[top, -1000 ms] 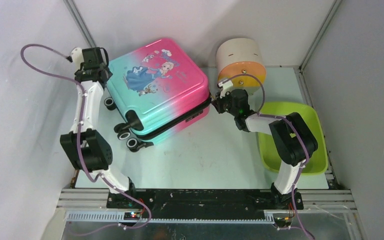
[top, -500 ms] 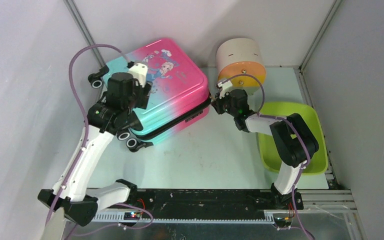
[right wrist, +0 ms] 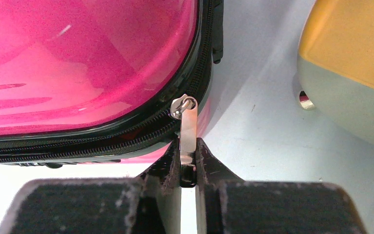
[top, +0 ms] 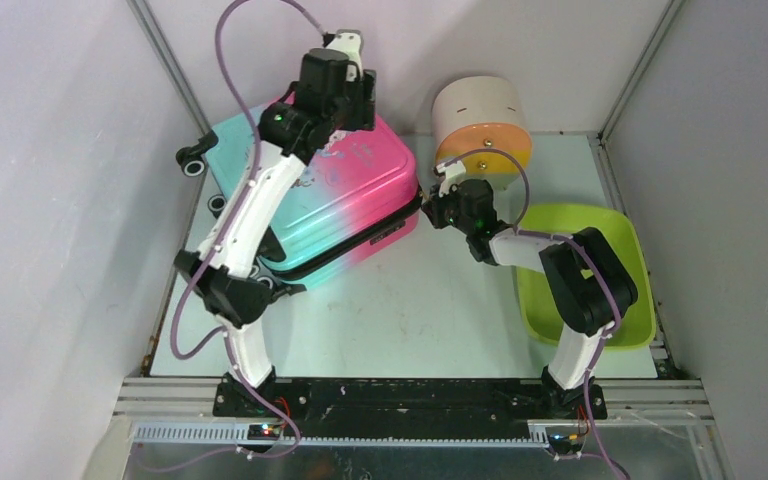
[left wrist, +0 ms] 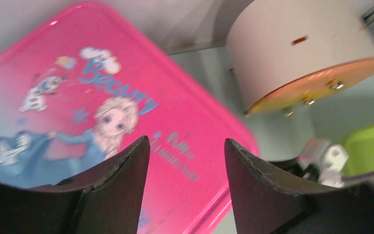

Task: Open, take out, and arrange the luggage

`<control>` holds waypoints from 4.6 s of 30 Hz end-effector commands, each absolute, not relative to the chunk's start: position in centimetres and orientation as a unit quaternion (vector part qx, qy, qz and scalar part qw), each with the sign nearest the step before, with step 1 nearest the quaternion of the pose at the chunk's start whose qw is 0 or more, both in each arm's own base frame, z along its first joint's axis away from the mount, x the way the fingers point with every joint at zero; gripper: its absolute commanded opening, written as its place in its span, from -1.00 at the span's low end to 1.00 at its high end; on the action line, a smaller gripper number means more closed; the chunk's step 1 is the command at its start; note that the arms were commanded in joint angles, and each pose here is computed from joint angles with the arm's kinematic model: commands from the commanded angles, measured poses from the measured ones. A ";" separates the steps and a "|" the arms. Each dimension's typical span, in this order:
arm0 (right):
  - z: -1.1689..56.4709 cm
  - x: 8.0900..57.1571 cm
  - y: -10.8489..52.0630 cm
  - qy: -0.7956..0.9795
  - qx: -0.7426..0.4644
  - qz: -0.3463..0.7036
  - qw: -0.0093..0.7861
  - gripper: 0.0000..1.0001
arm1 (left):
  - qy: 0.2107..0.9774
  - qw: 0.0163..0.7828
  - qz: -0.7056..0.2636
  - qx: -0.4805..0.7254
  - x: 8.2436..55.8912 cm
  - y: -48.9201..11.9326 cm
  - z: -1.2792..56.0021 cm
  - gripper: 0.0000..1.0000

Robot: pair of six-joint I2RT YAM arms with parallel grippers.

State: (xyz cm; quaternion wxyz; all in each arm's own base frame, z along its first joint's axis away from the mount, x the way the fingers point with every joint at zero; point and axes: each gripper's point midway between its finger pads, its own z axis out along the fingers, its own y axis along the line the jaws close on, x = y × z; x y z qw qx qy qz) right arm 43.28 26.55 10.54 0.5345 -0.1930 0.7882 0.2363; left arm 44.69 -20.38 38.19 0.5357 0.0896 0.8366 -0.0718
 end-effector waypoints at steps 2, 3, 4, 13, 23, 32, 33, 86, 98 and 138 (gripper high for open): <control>17.9 41.5 31.7 0.714 -0.221 0.316 0.584 -1.00 | 0.778 0.589 -0.216 0.023 48.0 -26.8 41.9 0.26; 17.7 41.3 31.6 0.715 -0.222 0.311 0.585 -1.00 | 0.773 0.591 -0.229 0.032 48.1 -27.9 42.1 0.27; 17.4 41.1 31.4 0.717 -0.222 0.307 0.585 -1.00 | 0.773 0.590 -0.229 0.039 49.0 -29.0 41.2 0.28; 18.2 43.7 28.1 0.716 -0.182 0.263 0.620 -1.00 | 0.780 0.554 -0.291 -0.002 52.7 -34.7 35.8 0.15; 16.8 41.1 29.5 0.708 -0.236 0.258 0.613 -1.00 | 0.850 0.472 -0.234 -0.019 52.2 -34.7 27.4 0.09; 17.7 38.8 30.3 0.699 -0.243 0.263 0.619 -1.00 | 0.902 0.420 -0.097 0.043 49.5 -30.3 22.9 0.00; 17.9 38.3 30.5 0.697 -0.244 0.265 0.620 -1.00 | 0.907 0.409 -0.096 0.046 49.2 -30.2 22.4 -0.02; 19.0 25.1 36.8 0.678 -0.300 0.297 0.602 -1.00 | 0.940 0.332 -0.051 0.058 21.2 -11.3 18.8 -0.08; 21.3 26.6 37.3 0.671 -0.273 0.329 0.606 -1.00 | 0.764 0.474 -0.217 0.381 16.0 -17.9 22.3 -0.02; 22.9 25.3 38.3 0.660 -0.265 0.358 0.605 -1.00 | 0.732 0.476 0.017 0.487 21.0 -17.8 10.8 0.13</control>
